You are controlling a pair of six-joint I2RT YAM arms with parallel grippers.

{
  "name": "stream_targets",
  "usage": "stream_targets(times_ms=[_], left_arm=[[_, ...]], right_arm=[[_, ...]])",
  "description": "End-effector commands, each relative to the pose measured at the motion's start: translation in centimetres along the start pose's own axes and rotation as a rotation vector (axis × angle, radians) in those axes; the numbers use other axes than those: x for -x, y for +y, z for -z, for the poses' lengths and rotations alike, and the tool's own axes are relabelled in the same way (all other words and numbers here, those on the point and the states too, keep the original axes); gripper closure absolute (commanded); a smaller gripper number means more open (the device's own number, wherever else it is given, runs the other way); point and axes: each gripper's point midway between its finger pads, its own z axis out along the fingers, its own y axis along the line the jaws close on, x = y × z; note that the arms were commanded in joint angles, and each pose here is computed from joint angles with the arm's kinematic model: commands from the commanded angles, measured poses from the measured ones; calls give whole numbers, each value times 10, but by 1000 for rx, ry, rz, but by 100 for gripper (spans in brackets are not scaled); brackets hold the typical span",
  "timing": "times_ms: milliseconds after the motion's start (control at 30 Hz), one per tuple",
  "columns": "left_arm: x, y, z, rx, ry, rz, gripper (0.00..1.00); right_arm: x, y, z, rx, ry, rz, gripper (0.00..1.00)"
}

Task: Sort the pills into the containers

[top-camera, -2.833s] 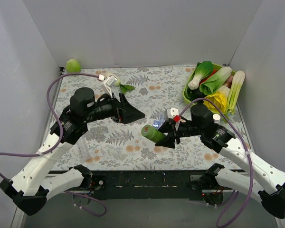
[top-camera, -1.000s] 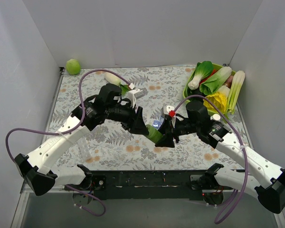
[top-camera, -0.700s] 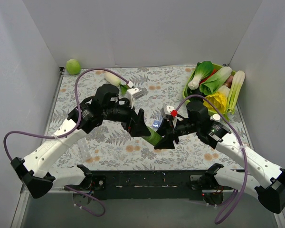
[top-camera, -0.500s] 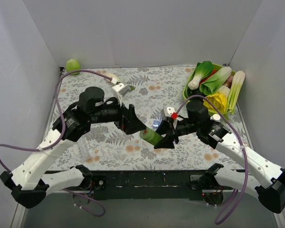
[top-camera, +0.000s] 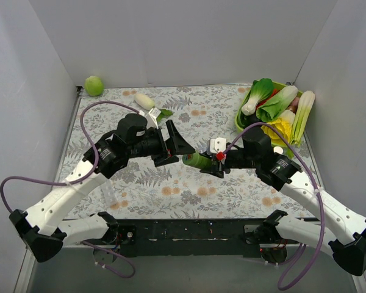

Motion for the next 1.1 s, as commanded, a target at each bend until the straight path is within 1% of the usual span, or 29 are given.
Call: stream_targets(times_ms=[0,67,133,167,367,567,600,667,700,733,767,833,867,900,933,967,1000,1033,1067], left_arm=[[9,0,-11,49,-20,153,9],[7,4,-18,70,-4,161,11],[9,5,-21,72,-8,167,15],[9,4,-22,70,-6,166,18],[5,6,-26,74,18,171,20],[-2,2,-28,48,60,166,32],[-3,3,-29,47,68,165,36],[-6,2,-31,42,90,160,42],[-7,2,-31,38,97,146,46],[-8,3,-32,37,108,137,53],[-10,4,-34,36,117,123,57],[-13,3,-35,16,142,65,64],[-14,3,-34,7,152,25,73],[-17,5,-37,2,177,-16,77],[-17,6,-35,-10,190,-136,80],[-18,7,-36,-21,211,-197,83],[-21,5,-33,-48,236,-265,84],[-23,6,-30,-84,257,-399,84],[-26,6,-27,-118,281,-487,84]], right_arm=[[22,-21,5,-79,-21,104,99],[22,-22,6,-87,-17,104,99],[20,-22,6,-88,-13,101,99],[20,-21,6,-86,-13,102,99],[15,-22,5,-91,6,88,99],[10,-23,0,-85,18,62,99],[11,-23,0,-85,15,56,99],[12,-23,-1,-79,12,48,99],[12,-22,-1,-76,12,42,99],[12,-21,-2,-68,10,35,99],[13,-18,-3,-54,5,27,99],[17,-10,-3,-10,-14,14,99],[19,-5,-3,12,-25,-2,99],[20,1,-4,42,-37,-14,99],[24,12,-4,102,-62,-28,99],[26,20,-3,140,-76,-62,99],[26,30,-3,185,-87,-88,99],[30,45,-1,262,-119,-112,99],[34,54,1,310,-141,-162,99]])
